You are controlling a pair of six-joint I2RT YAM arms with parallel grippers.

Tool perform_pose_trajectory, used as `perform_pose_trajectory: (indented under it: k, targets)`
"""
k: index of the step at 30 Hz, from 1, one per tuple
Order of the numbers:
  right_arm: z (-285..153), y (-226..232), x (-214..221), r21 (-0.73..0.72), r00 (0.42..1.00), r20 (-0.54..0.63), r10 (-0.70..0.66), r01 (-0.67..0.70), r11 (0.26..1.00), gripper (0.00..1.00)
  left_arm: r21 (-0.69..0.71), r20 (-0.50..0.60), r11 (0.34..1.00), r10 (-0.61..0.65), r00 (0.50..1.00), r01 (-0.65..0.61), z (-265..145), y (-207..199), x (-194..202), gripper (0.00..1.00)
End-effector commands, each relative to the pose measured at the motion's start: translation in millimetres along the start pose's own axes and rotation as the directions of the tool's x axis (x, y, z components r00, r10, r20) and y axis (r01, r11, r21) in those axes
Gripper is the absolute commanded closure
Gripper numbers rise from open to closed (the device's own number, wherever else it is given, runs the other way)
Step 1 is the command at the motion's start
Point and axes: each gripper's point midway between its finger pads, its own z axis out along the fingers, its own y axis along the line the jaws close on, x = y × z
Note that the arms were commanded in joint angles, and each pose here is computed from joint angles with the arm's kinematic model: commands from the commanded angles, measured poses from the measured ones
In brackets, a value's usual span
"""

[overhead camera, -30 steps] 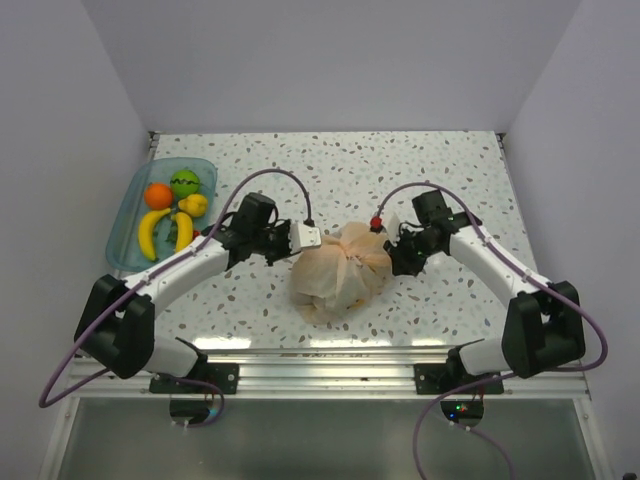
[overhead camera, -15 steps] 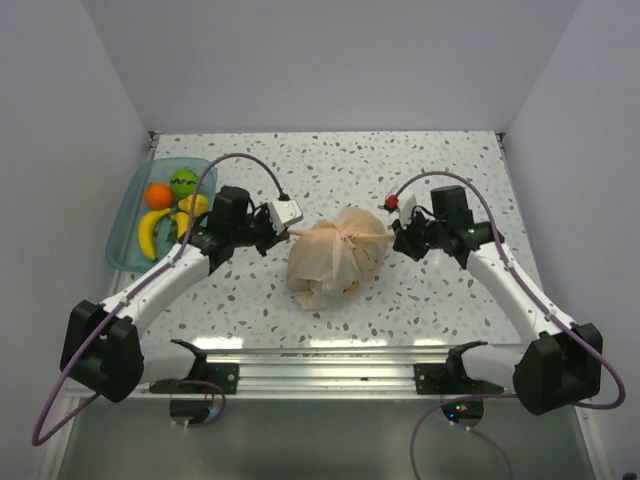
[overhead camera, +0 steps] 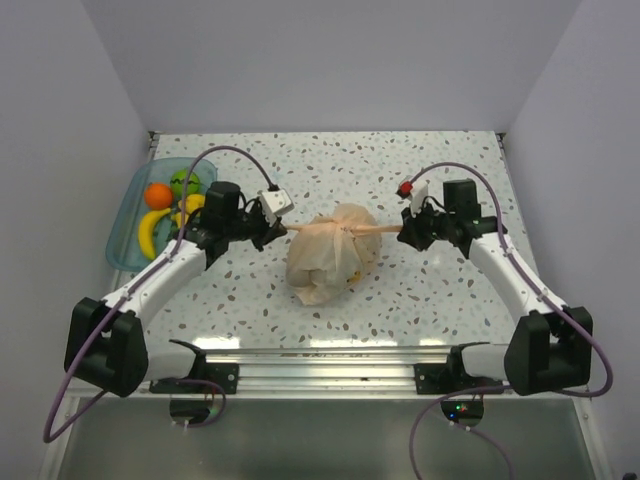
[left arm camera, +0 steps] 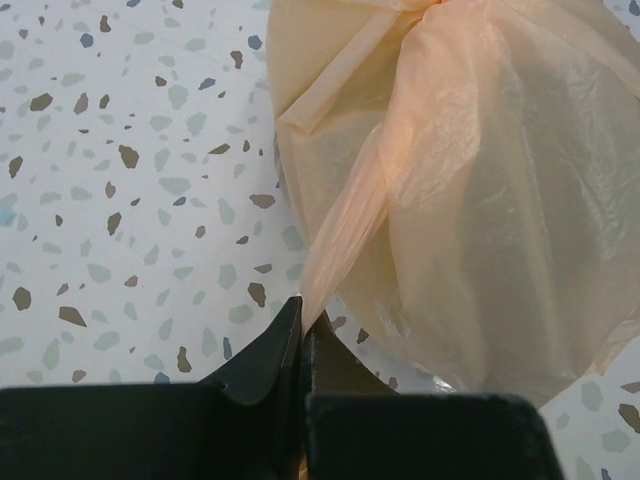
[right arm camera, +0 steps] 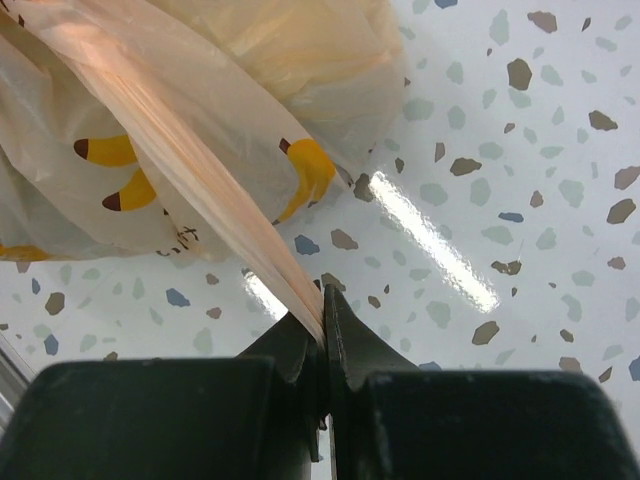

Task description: Place the fake fruits into the plastic bag and tie a complex knot

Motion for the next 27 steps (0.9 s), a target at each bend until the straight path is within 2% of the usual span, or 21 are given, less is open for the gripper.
perform_pose_trajectory:
  k: [1,12,19,22,23,27]
  targets:
    - [-35,-100,75,0.408,0.965,-0.211,0.157,-0.059,0.911,1.0,-0.359,-0.224,0.93,-0.166,0.96,0.077,-38,76,79,1.0]
    - [-30,-137,116,0.466,0.94,-0.263,0.219,-0.075,0.882,1.0,-0.362,-0.322,0.928,-0.213,0.923,0.088,-28,74,124,1.0]
    - [-30,-150,126,0.481,0.932,-0.274,0.236,-0.08,0.873,1.0,-0.351,-0.332,0.933,-0.201,0.922,0.078,-25,75,128,1.0]
    - [-32,-153,106,0.462,0.941,-0.242,0.236,-0.102,0.881,1.0,-0.308,-0.264,0.947,-0.181,0.947,0.095,-21,81,92,1.0]
    - [-37,-164,80,0.473,0.954,-0.197,0.224,-0.108,0.874,1.0,-0.326,-0.212,0.942,-0.156,0.965,0.081,-23,96,61,1.0]
    - [-48,-171,27,0.438,0.967,-0.116,0.226,-0.155,0.886,1.0,-0.333,-0.12,0.941,-0.101,0.988,0.056,-27,121,-3,1.0]
